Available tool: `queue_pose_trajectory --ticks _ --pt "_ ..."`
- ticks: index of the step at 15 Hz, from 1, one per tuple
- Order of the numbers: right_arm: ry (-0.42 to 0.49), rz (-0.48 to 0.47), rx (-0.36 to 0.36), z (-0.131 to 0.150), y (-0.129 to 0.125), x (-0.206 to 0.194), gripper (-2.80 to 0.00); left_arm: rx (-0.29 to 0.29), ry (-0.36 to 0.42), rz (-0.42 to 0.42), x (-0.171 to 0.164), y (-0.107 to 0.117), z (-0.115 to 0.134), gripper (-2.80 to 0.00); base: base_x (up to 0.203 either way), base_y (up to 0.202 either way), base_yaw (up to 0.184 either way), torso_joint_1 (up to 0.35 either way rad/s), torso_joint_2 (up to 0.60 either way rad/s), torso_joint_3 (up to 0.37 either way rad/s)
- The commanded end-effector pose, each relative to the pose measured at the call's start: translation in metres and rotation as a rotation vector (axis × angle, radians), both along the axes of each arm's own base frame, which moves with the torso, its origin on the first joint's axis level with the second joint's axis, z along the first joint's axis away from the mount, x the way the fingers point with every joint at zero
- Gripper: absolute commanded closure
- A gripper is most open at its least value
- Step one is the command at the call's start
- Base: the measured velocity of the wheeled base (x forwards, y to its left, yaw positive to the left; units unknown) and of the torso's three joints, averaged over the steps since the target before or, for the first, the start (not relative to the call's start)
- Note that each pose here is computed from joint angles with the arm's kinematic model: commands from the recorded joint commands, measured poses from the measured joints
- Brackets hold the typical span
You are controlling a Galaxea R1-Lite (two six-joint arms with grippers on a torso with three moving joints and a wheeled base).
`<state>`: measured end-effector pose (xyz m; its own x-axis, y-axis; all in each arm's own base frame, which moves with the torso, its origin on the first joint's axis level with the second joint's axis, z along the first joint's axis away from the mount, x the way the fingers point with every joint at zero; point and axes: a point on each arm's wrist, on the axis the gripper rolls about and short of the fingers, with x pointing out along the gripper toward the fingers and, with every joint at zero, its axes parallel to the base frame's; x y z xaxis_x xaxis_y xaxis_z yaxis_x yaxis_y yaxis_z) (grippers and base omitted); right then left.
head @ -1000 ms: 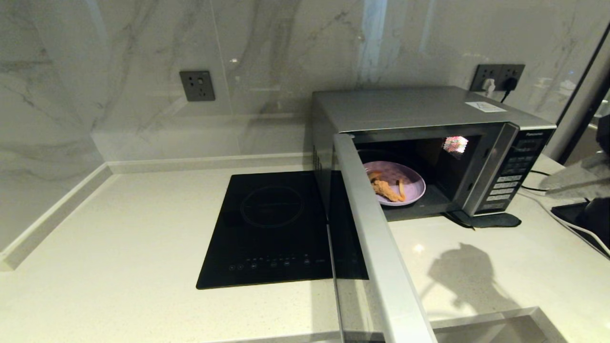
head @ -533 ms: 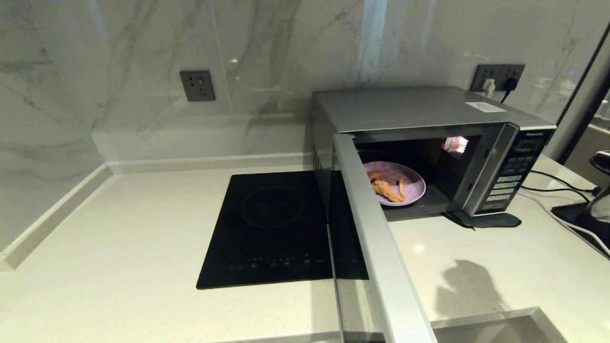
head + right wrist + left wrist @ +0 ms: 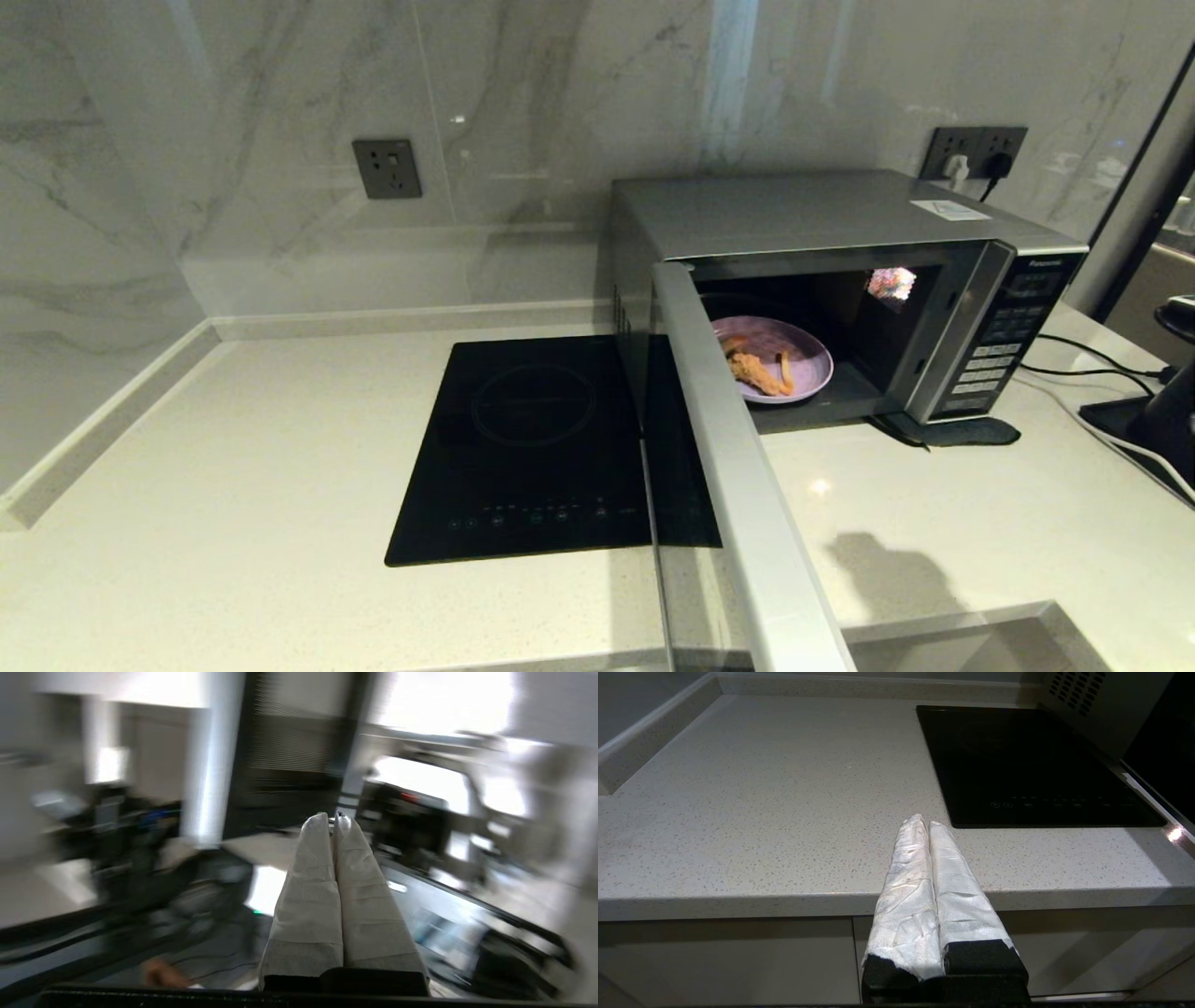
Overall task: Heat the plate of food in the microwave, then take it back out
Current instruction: Close the microwave oven
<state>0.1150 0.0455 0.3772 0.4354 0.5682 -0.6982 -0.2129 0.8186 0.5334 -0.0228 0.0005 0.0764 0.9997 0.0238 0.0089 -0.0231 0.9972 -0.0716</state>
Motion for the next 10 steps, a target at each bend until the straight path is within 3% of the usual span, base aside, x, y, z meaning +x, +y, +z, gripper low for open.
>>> queue_pose_trajectory --ticks 1,4,6,8,10 --pt "0.006 0.039 0.134 0.006 0.013 0.005 0.00 -0.001 0.001 0.001 0.000 0.000 0.000 0.00 0.000 0.000 0.000 0.000 0.00 0.000" --pt "0.048 -0.070 0.338 0.014 0.042 0.041 0.00 -0.001 0.001 0.001 0.000 0.000 0.000 0.00 0.000 0.000 0.000 0.000 0.00 0.000" --pt "0.055 -0.081 0.285 0.007 0.068 0.050 0.00 -0.001 0.001 0.001 0.000 0.000 0.000 0.00 0.000 0.000 0.000 0.000 0.00 0.000" --pt "0.010 -0.114 0.165 -0.003 0.098 0.049 0.00 -0.001 0.001 0.001 0.000 0.000 0.000 0.00 0.000 0.000 0.000 0.000 0.00 0.000" --pt "-0.016 -0.067 0.107 -0.008 0.121 0.038 0.00 -0.001 0.001 0.001 0.000 0.000 0.000 0.00 0.000 0.000 0.000 0.000 0.00 0.000"
